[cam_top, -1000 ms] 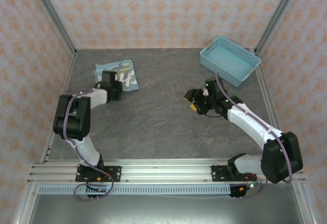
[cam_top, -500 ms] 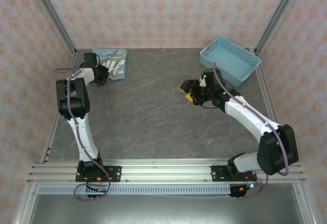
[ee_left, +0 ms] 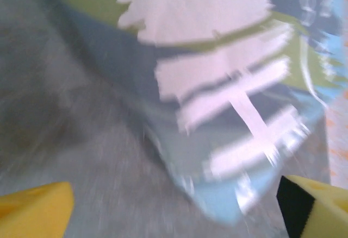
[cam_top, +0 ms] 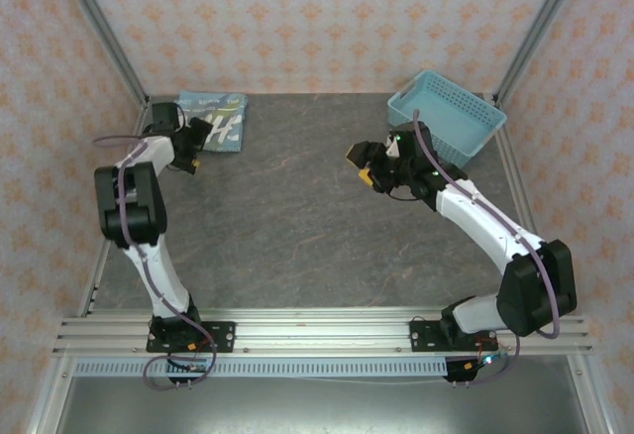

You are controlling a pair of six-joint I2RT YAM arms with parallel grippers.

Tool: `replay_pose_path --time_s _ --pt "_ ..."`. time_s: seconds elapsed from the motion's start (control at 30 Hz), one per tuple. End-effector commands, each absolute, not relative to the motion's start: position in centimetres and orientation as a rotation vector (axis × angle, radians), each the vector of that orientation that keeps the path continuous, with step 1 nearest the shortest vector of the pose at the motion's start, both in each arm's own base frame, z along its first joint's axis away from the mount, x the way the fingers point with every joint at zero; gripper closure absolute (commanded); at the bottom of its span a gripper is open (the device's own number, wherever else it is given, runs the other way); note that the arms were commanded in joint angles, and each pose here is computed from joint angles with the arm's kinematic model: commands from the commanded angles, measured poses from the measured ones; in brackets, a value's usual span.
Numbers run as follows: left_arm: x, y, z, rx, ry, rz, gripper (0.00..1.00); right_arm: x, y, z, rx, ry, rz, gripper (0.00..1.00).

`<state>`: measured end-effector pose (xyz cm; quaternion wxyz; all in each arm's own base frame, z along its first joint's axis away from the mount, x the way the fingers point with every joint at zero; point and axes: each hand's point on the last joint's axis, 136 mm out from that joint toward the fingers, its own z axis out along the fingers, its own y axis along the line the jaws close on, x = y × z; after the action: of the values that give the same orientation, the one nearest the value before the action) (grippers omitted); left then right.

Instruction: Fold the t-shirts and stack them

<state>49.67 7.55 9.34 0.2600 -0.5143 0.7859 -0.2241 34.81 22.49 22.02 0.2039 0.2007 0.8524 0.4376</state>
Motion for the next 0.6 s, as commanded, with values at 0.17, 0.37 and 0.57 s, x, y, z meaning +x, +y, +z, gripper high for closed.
replay_pose_path --time_s 0.17,0.37,0.57 --pt "39.9 5.3 23.0 -1.158 2.031 -0.439 0.0 36.2 20.2 31.7 0.442 2.131 1.098 0.01" --pt "31.8 7.0 26.3 -1.141 1.995 -0.078 0.0 34.3 13.4 32.9 0.463 2.085 0.673 0.01" --pt "24.8 10.1 24.7 -1.073 1.749 0.292 0.0 30.8 1.7 29.5 0.64 1.999 -0.056 0.01"
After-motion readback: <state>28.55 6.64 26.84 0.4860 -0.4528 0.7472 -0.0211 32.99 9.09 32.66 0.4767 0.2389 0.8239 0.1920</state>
